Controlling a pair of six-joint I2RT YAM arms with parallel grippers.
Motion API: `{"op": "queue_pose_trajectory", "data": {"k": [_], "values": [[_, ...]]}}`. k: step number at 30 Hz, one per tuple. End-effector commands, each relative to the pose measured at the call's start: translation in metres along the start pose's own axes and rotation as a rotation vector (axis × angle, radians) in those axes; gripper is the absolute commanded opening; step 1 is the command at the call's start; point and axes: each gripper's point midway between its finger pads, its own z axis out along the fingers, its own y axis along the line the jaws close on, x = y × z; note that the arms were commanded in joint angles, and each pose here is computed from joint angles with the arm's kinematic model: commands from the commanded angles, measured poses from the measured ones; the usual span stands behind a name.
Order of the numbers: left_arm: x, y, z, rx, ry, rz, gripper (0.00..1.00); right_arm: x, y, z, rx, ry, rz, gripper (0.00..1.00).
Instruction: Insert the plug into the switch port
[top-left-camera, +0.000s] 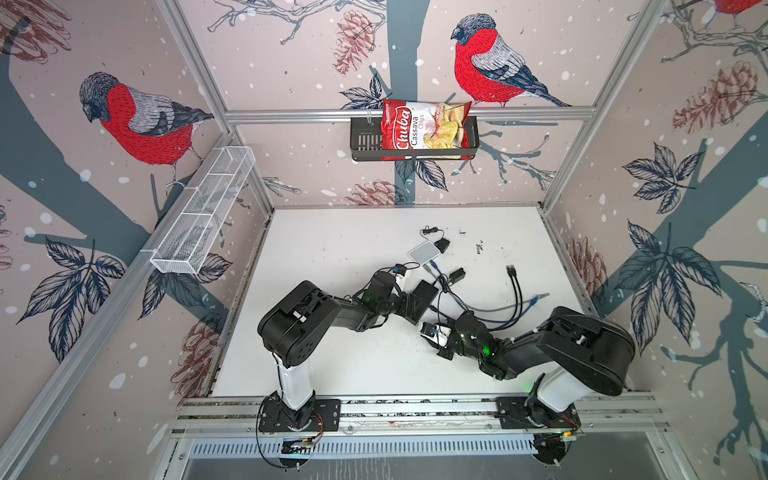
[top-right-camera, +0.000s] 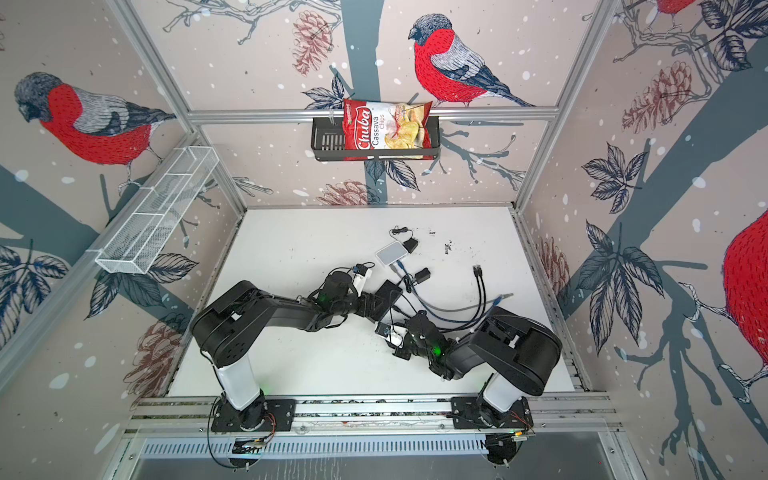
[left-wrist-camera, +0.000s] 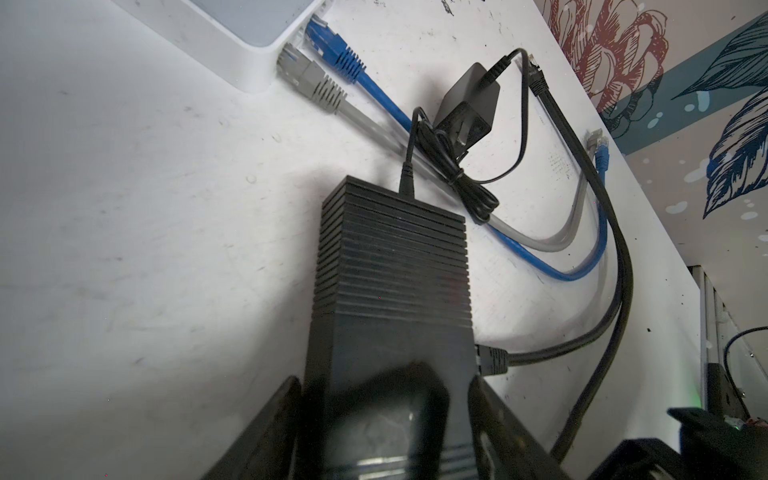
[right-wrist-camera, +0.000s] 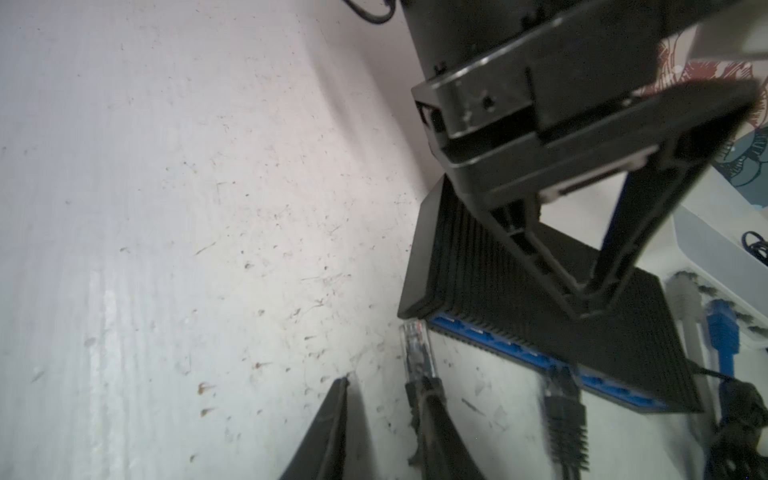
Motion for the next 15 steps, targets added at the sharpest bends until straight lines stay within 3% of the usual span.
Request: {"op": "queue_pose_trajectory", "data": {"k": [1, 15], "values": [[0.026, 0.01, -0.003, -0.033, 0.099, -0.037, 0.64, -0.005, -0.003, 0.0, 0.007, -0.008, -0.019, 0.31], [0.025, 0.009, -0.003, -0.026, 0.096, -0.035, 0.64, 0.003, -0.003, 0.003, -0.051, 0.029, 0.011, 0.32]]}}
